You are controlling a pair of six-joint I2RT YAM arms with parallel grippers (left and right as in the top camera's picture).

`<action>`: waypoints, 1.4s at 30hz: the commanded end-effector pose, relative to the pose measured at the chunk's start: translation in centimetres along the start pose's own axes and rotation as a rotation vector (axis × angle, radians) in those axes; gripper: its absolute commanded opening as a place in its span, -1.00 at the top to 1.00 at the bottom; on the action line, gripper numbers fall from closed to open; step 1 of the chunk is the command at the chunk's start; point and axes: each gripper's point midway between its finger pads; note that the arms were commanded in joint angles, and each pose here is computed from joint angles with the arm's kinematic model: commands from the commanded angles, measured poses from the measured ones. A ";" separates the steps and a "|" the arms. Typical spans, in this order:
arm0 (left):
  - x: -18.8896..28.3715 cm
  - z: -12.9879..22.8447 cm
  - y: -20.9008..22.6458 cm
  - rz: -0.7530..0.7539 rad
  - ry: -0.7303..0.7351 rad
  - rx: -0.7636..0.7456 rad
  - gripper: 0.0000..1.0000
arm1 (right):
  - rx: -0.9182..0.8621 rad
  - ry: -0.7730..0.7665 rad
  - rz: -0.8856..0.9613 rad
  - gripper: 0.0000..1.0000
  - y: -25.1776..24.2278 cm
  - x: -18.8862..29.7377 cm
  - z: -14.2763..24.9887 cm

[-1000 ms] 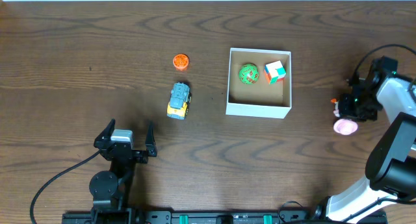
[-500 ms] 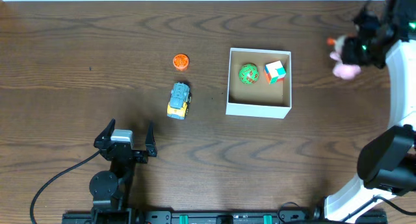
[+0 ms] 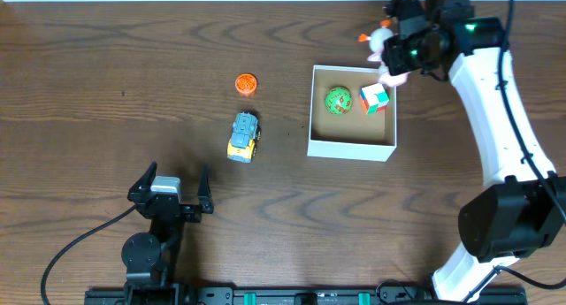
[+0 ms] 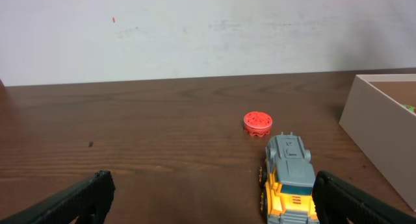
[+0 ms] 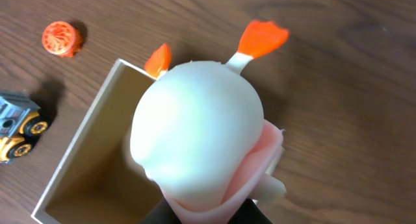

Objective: Pack container
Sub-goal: 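Carry the bunny with the right gripper into the white box and release, then withdraw the right gripper up and to the right of the box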

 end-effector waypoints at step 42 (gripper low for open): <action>-0.1 1.5 -0.1 0.011 0.045 -0.012 -0.96 | 0.060 -0.023 0.130 -0.24 1.1 3.1 -3.4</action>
Point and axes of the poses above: each gripper's point midway between its finger pads, its own x axis back along the fingers, its own y axis along the line the jaws close on, z = x × y, and after that the axes turned 4 degrees about x, right-handed
